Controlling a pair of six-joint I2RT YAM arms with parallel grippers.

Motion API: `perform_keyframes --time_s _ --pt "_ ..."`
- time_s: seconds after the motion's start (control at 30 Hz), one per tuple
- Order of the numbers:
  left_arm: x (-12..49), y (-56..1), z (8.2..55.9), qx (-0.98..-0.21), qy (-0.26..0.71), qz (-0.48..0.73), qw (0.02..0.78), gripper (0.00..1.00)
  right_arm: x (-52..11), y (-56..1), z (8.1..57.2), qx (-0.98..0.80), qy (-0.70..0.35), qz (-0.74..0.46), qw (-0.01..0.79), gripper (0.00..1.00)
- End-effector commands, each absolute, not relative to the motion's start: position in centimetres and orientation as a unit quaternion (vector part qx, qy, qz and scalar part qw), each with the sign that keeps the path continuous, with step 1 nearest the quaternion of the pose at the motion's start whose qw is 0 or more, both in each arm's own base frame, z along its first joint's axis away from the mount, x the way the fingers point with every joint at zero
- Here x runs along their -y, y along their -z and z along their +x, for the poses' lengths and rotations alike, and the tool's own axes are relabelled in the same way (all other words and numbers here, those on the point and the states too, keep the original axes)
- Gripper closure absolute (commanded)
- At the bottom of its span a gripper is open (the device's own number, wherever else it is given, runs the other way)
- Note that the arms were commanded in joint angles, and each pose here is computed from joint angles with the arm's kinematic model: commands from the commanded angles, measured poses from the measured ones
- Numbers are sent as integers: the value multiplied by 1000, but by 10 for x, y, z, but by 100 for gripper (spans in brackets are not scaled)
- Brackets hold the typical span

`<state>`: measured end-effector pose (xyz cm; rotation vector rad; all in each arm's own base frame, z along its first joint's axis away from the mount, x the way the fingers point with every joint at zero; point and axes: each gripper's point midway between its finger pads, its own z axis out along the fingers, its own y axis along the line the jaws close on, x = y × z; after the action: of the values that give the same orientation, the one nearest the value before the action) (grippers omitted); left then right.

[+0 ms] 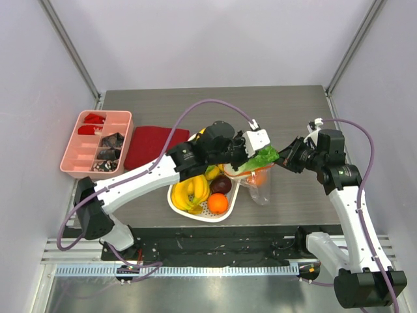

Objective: Place the food in the zip-top bag and seal the zipper
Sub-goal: Place the fake vegetable in the zipper food storage bag.

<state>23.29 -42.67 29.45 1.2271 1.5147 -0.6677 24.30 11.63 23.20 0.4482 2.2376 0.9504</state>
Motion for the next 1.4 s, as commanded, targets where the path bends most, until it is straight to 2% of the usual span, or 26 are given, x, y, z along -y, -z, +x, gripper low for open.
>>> perform_keyframes --time_s 0.0,0.13,0.33,0.4,0.5,0.6,0.73,0.77,0.87,0.97,1.03,1.1,1.17,1.2,1.37 --pt "414 -249 210 -598 236 644 415 100 -112 -270 251 -834 -359 127 399 99" --pt "401 -220 201 -604 211 691 336 100 -112 -276 250 -832 -358 114 409 99" --pt "413 -207 213 -614 172 710 298 100 -118 -282 249 -826 -375 100 410 99" --pt "405 -198 207 -628 166 716 256 100 -119 -287 249 -821 -379 93 416 99" --pt "400 -193 199 -607 167 743 227 100 -121 -293 247 -815 -384 84 426 99" --pt "391 -190 179 -547 181 791 205 100 -122 -292 246 -816 -387 82 423 99" --pt "387 -189 170 -501 177 817 225 100 -123 -291 247 -814 -391 80 423 99" --pt "384 -184 165 -463 164 843 218 100 -124 -292 247 -813 -393 80 423 99" --pt "380 -177 167 -437 138 864 207 100 -126 -296 246 -808 -401 72 426 99" --pt "381 -175 171 -443 128 868 186 100 -132 -302 242 -802 -417 57 423 99" --pt "388 -176 179 -478 121 850 185 100 -133 -307 238 -798 -422 47 428 99" --pt "397 -189 188 -533 141 810 202 100 -133 -311 235 -793 -423 41 436 99" --pt "401 -187 186 -574 173 779 183 100 -133 -313 230 -792 -421 37 440 99" --pt "401 -192 191 -617 185 742 185 100 -133 -314 229 -791 -421 37 442 99" --pt "408 -191 210 -731 218 624 170 100 -132 -311 223 -793 -417 37 442 99"
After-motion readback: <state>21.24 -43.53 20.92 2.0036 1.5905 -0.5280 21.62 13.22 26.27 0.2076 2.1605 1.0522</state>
